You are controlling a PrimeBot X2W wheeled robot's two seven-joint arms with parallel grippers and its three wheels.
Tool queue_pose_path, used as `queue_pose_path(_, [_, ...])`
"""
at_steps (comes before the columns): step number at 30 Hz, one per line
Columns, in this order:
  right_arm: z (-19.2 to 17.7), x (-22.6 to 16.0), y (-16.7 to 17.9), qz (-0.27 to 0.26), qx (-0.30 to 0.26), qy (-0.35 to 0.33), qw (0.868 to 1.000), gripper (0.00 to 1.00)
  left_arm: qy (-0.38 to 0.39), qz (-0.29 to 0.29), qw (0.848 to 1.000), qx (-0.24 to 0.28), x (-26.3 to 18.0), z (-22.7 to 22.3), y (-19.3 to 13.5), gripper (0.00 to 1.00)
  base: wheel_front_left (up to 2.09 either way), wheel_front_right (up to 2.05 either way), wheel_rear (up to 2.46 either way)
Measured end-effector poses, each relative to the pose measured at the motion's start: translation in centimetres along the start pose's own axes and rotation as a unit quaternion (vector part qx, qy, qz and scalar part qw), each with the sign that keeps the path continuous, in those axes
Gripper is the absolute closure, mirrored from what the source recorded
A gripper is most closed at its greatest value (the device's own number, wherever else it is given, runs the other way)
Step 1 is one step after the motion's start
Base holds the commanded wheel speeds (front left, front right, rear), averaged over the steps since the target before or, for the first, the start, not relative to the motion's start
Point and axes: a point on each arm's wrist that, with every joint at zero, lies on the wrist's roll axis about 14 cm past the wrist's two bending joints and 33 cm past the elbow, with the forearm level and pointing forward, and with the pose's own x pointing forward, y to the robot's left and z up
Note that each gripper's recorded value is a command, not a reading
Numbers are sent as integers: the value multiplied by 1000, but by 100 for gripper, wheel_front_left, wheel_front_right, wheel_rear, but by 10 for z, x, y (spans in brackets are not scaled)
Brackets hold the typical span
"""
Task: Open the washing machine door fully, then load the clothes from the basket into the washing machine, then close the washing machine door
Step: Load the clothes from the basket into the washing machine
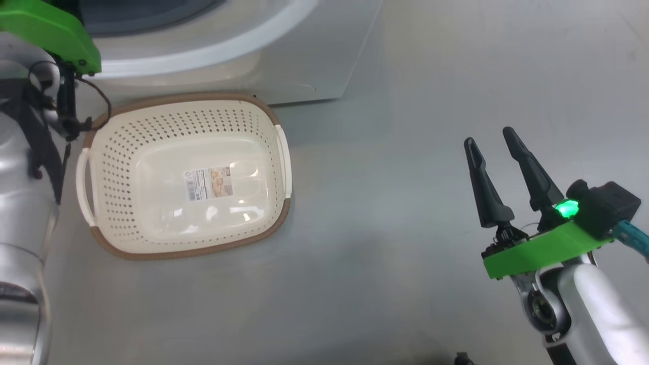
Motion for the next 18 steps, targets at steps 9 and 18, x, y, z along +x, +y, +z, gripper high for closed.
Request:
queue_pose_path(9, [21,-15,14,16,-3,-24,1000,0,-43,18,999,-6,-51,25,8,0,0,0,0])
queue_pose_path(18, [33,-40,25,22,-5,-38,999,0,-77,41,996,-8,-116,33,15,0,0,0,0])
